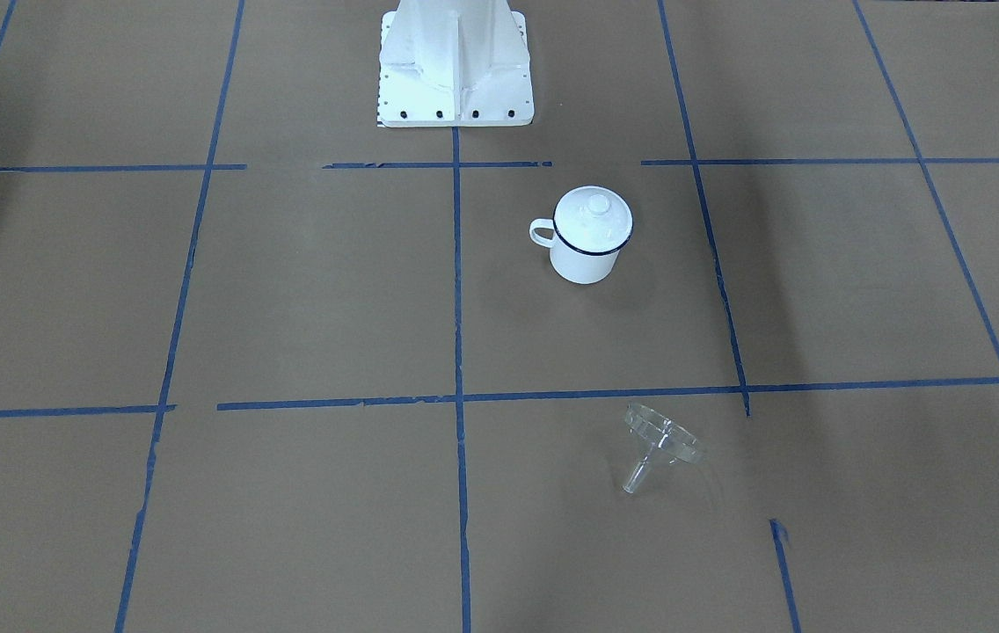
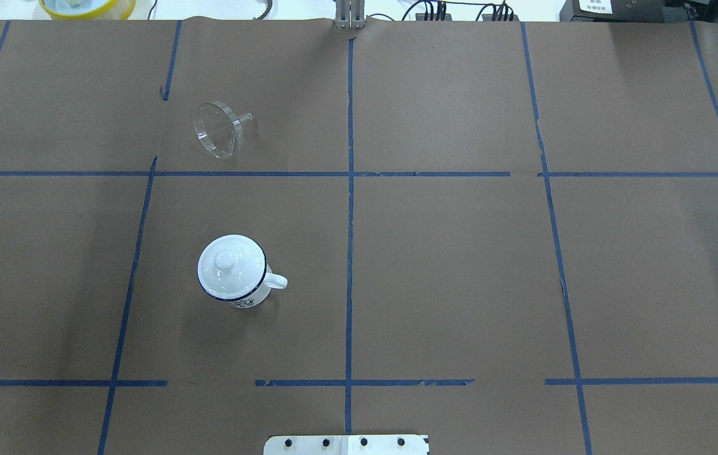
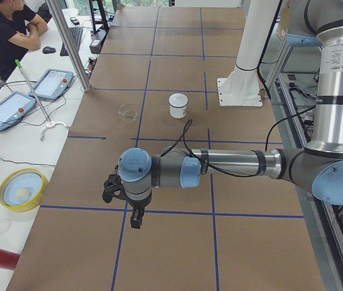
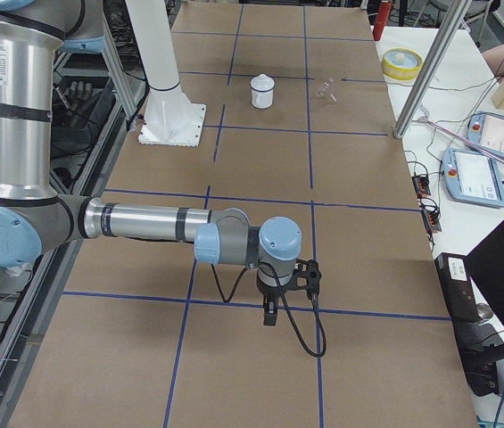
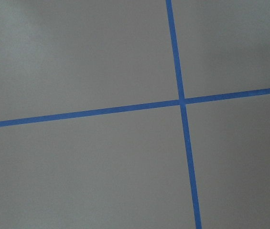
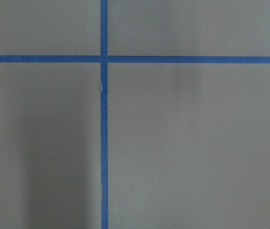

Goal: Remove funnel from cup

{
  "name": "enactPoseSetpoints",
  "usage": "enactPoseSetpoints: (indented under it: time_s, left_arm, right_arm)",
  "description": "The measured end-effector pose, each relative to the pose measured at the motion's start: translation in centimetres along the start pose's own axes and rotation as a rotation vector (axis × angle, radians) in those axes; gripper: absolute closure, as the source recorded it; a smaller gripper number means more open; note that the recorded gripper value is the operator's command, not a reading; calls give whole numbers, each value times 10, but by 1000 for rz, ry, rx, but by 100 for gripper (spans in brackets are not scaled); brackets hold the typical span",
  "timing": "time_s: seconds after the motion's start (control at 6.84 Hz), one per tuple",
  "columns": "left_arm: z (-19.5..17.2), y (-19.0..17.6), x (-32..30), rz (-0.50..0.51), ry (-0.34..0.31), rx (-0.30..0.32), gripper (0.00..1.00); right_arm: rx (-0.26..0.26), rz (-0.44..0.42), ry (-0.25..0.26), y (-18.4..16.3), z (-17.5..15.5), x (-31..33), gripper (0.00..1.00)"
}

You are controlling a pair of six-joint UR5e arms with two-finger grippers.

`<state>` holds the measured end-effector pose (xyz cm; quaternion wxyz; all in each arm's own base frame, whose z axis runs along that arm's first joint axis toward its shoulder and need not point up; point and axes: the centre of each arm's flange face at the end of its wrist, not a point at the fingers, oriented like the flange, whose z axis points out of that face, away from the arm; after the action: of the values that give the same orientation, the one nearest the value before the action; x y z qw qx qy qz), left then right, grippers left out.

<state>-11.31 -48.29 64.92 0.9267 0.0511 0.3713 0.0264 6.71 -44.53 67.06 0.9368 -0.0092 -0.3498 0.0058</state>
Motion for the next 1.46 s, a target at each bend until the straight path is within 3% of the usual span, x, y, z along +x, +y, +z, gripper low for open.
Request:
enactPoseSetpoints:
  time_s: [0.58,0.88,1.17,1.46]
  left_arm:
    - [1,0,1,-145,-9,-6,0]
    - [3,0,1,-163,-5,-8,0]
    - [7,3,1,-144,5,-21,0]
    - [17,15,-5,-49,12,-48,0]
  right_arm:
    - [1,-1,0,0,0,0,0]
    - [0,0,0,0,0,0,0]
    - [0,0,0,0,0,0,0]
    - [1,-1,0,0,0,0,0]
